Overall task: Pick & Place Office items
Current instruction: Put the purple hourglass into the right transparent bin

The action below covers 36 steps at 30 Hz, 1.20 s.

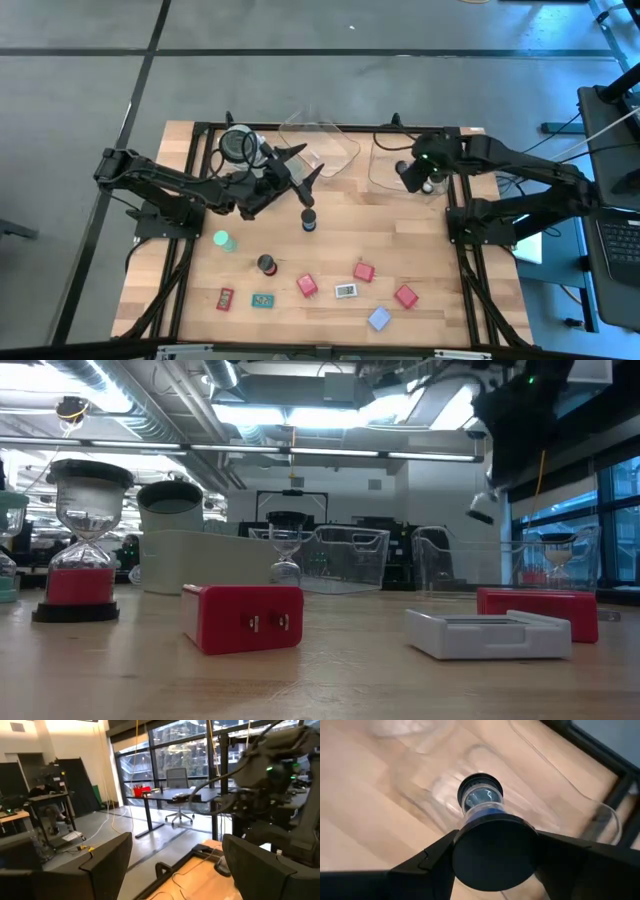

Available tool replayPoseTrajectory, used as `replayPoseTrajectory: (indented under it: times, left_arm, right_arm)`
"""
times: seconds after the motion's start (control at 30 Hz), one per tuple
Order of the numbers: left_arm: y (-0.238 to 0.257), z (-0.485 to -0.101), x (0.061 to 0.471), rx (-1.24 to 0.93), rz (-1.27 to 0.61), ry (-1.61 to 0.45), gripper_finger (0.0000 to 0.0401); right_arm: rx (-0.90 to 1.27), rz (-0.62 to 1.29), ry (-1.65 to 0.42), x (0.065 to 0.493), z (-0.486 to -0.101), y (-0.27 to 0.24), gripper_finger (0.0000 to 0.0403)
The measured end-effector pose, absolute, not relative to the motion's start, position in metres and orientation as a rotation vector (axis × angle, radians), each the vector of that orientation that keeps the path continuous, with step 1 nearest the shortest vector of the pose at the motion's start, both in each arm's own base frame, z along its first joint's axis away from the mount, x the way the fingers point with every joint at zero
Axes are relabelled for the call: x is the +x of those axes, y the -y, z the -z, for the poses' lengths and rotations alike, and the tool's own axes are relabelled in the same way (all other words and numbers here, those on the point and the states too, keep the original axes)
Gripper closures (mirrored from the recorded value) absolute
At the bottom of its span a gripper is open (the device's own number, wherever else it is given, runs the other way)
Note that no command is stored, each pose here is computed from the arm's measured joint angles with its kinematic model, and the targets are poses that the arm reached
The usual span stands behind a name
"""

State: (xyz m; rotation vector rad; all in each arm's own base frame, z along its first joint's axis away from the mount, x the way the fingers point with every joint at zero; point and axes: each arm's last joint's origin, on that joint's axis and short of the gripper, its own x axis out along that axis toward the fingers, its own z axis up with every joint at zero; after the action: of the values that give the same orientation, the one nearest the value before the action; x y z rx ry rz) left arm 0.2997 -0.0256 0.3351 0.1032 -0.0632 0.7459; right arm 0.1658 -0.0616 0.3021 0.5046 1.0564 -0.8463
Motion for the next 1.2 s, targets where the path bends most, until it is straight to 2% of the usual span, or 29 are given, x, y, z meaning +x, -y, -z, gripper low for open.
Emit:
replayPoseTrajectory:
  times: [0.2, 0.4, 0.57, 0.83, 1.07, 1.2]
  left_arm:
    - [0.027, -0.333, 0.3, 0.094, -0.738, 0.054, 0.0093]
    - [0.032, -0.332, 0.3, 0.102, -0.722, 0.039, 0.0093]
    - [0.033, -0.331, 0.3, 0.109, -0.716, 0.029, 0.0093]
    - [0.033, -0.33, 0.3, 0.131, -0.716, 0.011, 0.0093]
    - [0.033, -0.33, 0.3, 0.148, -0.717, 0.005, 0.0093]
    - [0.033, -0.33, 0.3, 0.149, -0.717, 0.005, 0.0093]
  right_arm:
    - [0.504, 0.913, -1.186, 0.179, -0.282, 0.088, 0.0189]
    - [0.487, 0.932, -1.368, 0.19, -0.254, 0.119, 0.0177]
    - [0.491, 0.926, -1.464, 0.196, -0.234, 0.136, 0.019]
    - [0.488, 0.923, -1.468, 0.201, -0.221, 0.152, 0.0166]
    - [0.489, 0.935, -1.424, 0.203, -0.22, 0.16, 0.0187]
    - [0.493, 0.92, -1.41, 0.203, -0.22, 0.162, 0.0175]
